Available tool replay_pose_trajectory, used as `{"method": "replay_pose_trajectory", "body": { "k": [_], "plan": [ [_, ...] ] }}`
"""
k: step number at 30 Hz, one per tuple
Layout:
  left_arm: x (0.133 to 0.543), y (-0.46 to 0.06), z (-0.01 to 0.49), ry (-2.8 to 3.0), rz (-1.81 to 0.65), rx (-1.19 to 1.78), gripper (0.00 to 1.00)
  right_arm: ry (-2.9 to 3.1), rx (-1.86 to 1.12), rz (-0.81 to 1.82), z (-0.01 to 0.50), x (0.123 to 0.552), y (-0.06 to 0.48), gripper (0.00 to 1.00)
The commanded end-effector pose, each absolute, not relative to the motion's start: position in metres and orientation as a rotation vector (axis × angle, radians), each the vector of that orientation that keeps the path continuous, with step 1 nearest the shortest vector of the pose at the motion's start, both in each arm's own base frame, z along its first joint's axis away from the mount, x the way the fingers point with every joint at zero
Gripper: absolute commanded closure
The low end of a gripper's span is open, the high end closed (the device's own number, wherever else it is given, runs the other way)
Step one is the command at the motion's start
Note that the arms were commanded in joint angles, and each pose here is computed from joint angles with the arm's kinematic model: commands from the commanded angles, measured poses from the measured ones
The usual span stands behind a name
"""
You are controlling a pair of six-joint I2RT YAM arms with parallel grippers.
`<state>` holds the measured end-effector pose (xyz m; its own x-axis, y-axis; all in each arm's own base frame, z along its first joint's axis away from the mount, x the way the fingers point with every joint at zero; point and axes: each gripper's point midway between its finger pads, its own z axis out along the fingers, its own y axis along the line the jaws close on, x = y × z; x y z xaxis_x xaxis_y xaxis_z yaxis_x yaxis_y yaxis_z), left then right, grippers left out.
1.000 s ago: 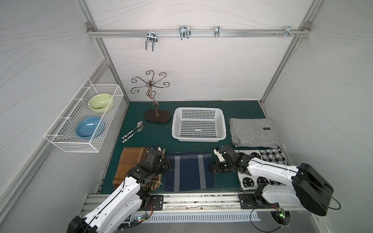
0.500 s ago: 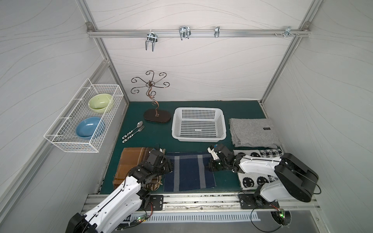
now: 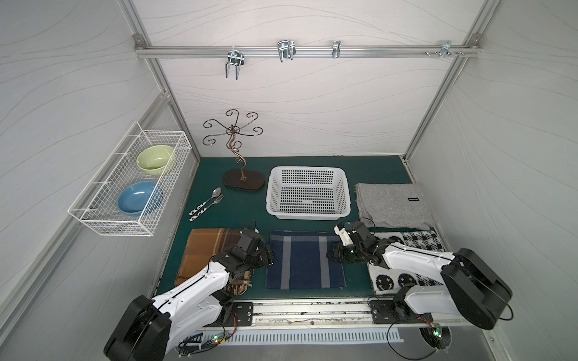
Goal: Put the folded scarf in the basket
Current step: Pick up the scarf at the center of the board.
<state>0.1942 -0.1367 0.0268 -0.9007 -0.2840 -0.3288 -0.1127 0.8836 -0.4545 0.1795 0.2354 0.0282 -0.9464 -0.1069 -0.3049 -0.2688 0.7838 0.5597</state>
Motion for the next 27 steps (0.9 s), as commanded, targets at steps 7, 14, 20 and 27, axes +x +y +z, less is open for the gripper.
{"method": "replay_pose_trajectory", "body": {
  "k": [7, 14, 20, 27],
  "plan": [
    [0.196, -0.139, 0.027, 2.644, -0.601, -0.281, 0.3, 2.892, -0.242, 0.709, -0.003, 0.155, 0.202, 0.46],
    [0.197, -0.159, 0.012, 2.68, -0.675, -0.253, 0.3, 2.903, -0.255, 0.567, -0.007, 0.149, 0.191, 0.44],
    [0.192, -0.17, -0.004, 2.718, -0.705, -0.242, 0.39, 2.926, -0.281, 0.682, -0.017, 0.142, 0.209, 0.44],
    [0.194, -0.191, 0.0, 2.713, -0.736, -0.158, 0.72, 2.929, -0.35, 0.727, -0.024, 0.137, 0.234, 0.62]
  ]
}}
